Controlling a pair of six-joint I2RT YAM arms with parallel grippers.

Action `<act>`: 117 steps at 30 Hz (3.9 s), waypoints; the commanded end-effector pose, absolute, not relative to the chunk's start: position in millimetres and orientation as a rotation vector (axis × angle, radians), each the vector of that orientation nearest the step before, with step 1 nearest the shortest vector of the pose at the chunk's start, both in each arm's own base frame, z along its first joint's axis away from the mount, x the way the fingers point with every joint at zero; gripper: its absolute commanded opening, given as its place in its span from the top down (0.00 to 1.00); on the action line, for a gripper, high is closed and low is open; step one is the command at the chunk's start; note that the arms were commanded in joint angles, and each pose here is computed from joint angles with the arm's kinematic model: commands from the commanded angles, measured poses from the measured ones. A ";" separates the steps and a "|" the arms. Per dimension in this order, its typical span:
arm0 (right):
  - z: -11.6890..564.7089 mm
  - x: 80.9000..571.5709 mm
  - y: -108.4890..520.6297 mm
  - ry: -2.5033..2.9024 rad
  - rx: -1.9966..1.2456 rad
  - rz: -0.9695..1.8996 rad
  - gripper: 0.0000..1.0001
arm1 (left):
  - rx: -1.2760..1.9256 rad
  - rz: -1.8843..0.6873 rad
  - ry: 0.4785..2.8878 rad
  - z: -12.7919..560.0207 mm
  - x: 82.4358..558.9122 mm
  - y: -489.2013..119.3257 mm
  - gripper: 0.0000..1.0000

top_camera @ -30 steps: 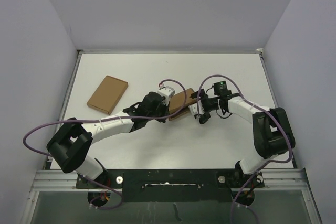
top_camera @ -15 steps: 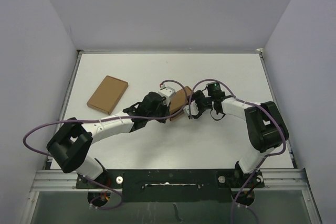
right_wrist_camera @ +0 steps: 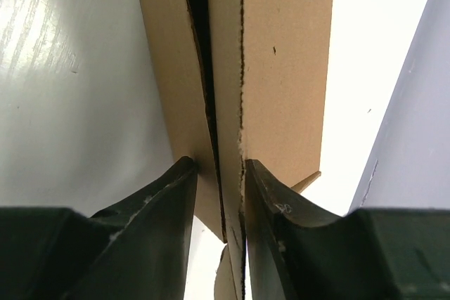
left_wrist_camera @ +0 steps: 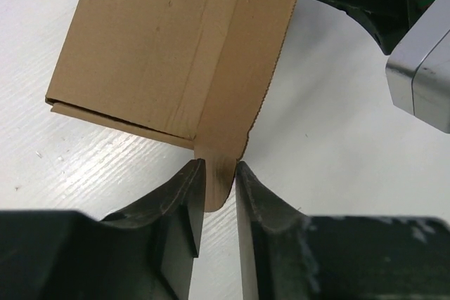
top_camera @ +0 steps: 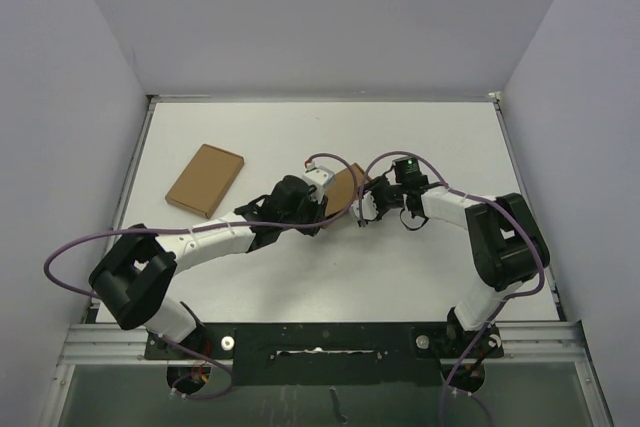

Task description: Fold the paper box

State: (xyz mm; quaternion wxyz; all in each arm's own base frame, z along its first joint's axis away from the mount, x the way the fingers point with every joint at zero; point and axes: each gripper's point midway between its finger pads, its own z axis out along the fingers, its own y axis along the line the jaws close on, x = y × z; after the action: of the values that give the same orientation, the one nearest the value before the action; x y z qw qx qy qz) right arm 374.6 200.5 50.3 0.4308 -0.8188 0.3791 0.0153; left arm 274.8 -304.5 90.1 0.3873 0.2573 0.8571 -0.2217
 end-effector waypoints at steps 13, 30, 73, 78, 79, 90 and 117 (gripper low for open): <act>76.5 363.3 198.2 1.052 -1.943 0.187 0.80 | 0.235 -0.756 2.022 147.7 273.2 -237.1 0.54; 107.0 353.7 194.0 1.256 -1.775 0.365 1.00 | 0.048 -0.802 2.032 134.6 276.4 -198.6 0.52; 110.4 348.2 214.9 2.216 -0.218 1.804 1.00 | 0.040 -0.952 1.943 158.7 285.1 -219.3 0.38; 86.2 344.4 207.6 2.288 -0.203 1.757 0.97 | 0.054 -0.934 2.013 149.2 302.1 -248.1 0.38; 83.2 344.8 205.1 2.296 -0.192 1.751 0.96 | 0.051 -0.914 2.034 147.3 306.8 -252.9 0.38; 62.8 344.5 187.0 2.370 -0.252 1.570 0.78 | 0.140 -0.870 2.080 149.1 337.5 -314.0 0.41; 81.6 338.3 172.0 2.242 -1.115 0.741 0.96 | 0.216 -0.850 2.063 153.1 328.7 -308.8 0.46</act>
State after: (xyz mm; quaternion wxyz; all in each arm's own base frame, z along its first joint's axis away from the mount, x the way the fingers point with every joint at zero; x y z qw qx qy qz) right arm 343.3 152.5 87.8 0.2828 -0.3600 0.8404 0.2902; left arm 326.0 -323.0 108.2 0.3795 0.0986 0.8625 -0.3200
